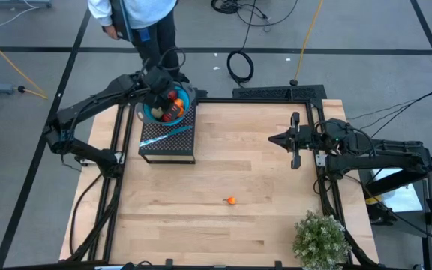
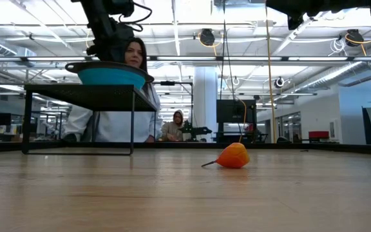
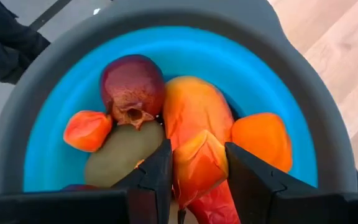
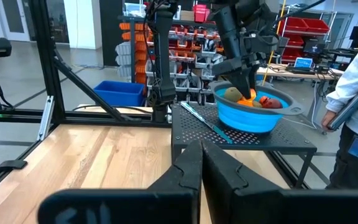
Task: Pick & Place Fruit
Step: Put the yellow pear into the blue strainer bowl on the shelf
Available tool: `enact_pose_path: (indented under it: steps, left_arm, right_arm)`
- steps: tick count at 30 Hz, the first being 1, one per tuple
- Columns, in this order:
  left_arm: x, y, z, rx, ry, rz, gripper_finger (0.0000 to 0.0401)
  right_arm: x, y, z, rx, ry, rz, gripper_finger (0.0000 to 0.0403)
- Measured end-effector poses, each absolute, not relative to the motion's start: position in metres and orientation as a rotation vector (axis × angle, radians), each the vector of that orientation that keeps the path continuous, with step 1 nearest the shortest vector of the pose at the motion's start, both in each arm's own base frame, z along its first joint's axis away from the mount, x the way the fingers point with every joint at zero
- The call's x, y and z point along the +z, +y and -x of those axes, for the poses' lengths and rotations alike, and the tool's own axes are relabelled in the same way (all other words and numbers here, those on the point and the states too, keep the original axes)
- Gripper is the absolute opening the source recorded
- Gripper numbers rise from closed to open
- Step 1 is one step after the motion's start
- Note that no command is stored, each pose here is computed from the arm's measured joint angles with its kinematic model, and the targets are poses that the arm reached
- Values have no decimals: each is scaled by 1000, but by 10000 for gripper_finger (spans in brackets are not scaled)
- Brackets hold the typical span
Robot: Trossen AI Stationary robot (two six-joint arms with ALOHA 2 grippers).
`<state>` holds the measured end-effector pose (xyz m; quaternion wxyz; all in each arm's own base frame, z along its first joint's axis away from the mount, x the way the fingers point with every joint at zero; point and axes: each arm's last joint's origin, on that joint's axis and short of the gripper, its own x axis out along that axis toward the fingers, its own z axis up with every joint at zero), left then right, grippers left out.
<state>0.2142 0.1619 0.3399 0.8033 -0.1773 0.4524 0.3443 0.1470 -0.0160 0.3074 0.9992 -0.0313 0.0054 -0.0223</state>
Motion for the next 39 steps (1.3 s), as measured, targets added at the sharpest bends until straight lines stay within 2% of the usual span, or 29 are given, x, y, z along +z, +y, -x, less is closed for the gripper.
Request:
enact_pose_path:
  steps: [13,26,39]
  left_arm:
    - [340,163,-213,725,973,371,131]
    - [340,162,-214,715,969,380,243]
    - [383,122,-189,699,730,399,255]
  right_arm:
    - [307,-16,-147,-44,12,63,0]
    - [307,-16,-147,-40,14,62,0]
    - [304,-16,-150,-38,40,60,0]
